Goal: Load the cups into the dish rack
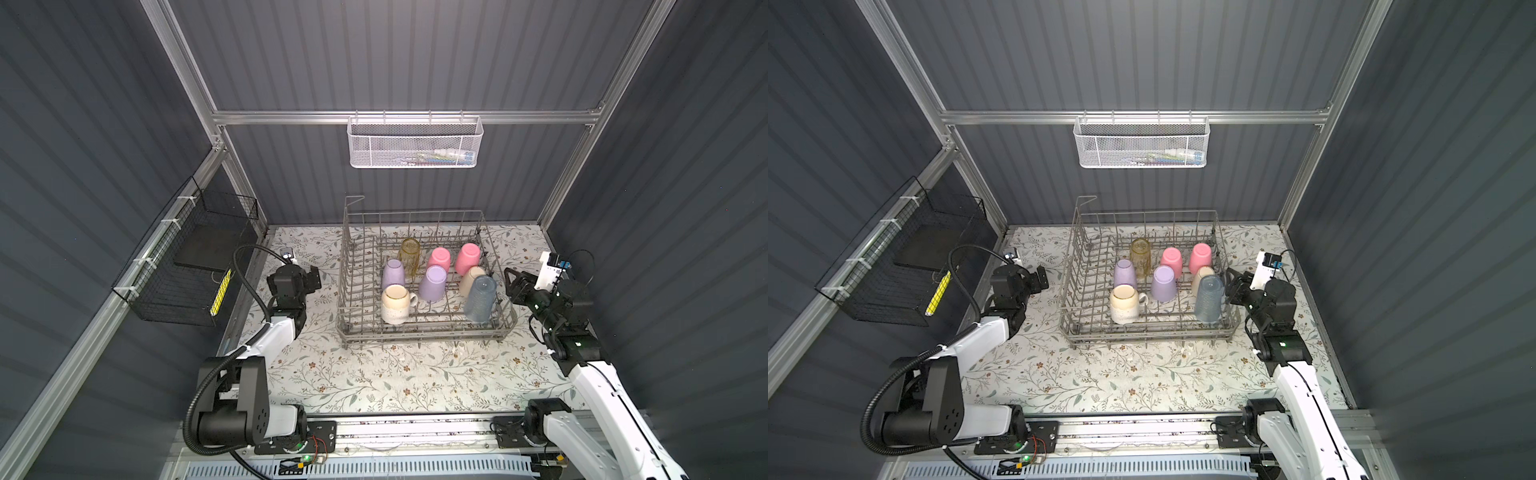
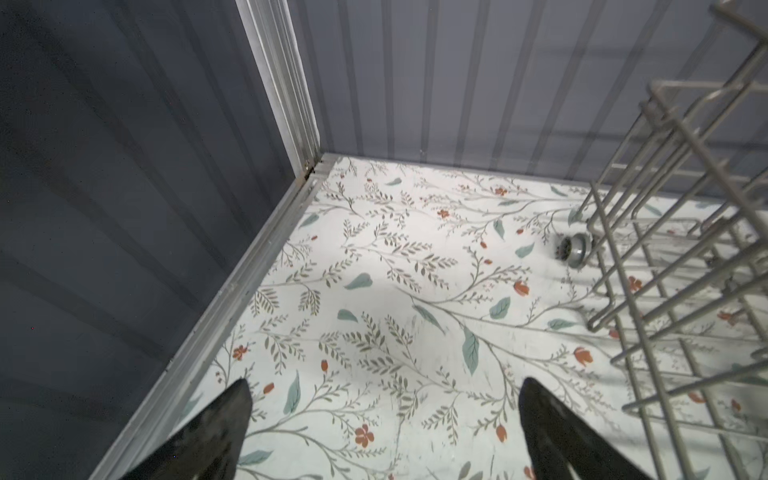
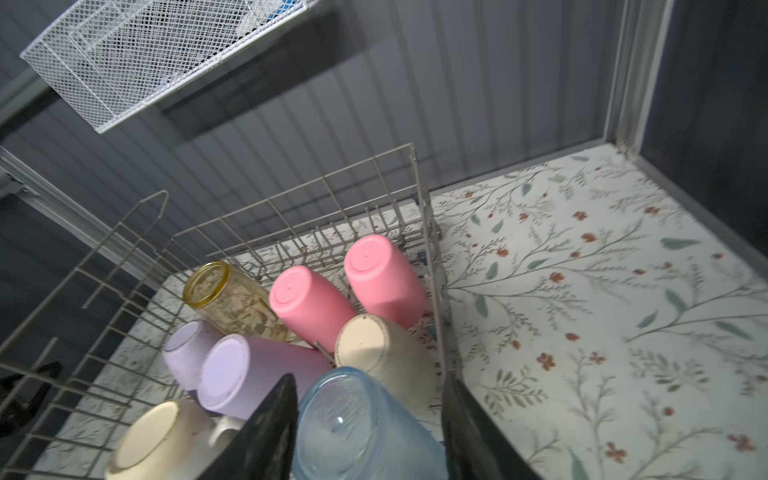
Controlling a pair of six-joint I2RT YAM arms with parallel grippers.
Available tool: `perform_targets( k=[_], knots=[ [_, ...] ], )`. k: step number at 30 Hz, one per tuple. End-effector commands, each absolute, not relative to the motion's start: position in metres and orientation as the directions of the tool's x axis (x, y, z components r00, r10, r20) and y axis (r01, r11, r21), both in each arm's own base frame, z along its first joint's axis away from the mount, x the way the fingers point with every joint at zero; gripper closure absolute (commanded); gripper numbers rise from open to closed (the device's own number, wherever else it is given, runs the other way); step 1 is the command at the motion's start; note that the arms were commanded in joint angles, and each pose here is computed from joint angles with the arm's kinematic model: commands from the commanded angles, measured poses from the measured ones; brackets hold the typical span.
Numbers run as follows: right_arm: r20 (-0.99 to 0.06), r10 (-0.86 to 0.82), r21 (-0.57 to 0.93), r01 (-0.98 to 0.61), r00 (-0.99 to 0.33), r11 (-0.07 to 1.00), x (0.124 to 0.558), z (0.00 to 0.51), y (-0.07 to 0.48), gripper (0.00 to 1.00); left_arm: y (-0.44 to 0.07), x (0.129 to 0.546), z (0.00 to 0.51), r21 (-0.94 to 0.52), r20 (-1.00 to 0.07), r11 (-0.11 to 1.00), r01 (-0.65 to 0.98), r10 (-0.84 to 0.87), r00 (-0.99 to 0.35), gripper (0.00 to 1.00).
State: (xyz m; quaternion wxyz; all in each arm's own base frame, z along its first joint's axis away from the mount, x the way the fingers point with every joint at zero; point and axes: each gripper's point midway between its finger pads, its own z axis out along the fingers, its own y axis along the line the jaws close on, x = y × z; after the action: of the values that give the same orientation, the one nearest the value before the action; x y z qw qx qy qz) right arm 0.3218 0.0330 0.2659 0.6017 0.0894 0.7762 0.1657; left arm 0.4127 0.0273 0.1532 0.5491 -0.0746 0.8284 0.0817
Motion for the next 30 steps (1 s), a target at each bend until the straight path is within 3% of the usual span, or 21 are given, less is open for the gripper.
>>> perform_targets(
  k=[1, 6, 15, 25, 30],
  knots=[
    [-0.924, 0.322, 0.323, 0.029, -0.207, 0.946, 0.322, 0.276, 0.013, 0.38, 0.026, 0.416, 0.148, 0.01, -0.945, 0.981, -0.193, -0.053, -0.322, 0.0],
    [-0.934, 0.306, 0.295, 0.082, -0.185, 0.952, 0.324, 0.274, 0.002, 0.32, 0.019, 0.419, 0.112, 0.007, -0.914, 0.989, -0.147, -0.053, -0.401, 0.0],
    [-0.969, 0.231, 0.217, 0.147, -0.089, 0.965, 0.323, 0.264, -0.015, 0.15, 0.021, 0.413, 0.084, 0.009, -0.917, 0.988, -0.156, -0.054, -0.394, 0.0],
    [-0.992, 0.1, 0.075, 0.273, -0.078, 0.959, 0.332, 0.225, -0.039, 0.01, 0.018, 0.412, 0.076, 0.008, -0.919, 0.991, -0.136, -0.047, -0.393, 0.0],
    [-0.993, 0.042, 0.0, 0.36, -0.108, 0.933, 0.334, 0.204, -0.055, 0.01, 0.015, 0.413, 0.068, 0.012, -0.932, 0.993, -0.118, -0.032, -0.362, 0.0]
  ],
)
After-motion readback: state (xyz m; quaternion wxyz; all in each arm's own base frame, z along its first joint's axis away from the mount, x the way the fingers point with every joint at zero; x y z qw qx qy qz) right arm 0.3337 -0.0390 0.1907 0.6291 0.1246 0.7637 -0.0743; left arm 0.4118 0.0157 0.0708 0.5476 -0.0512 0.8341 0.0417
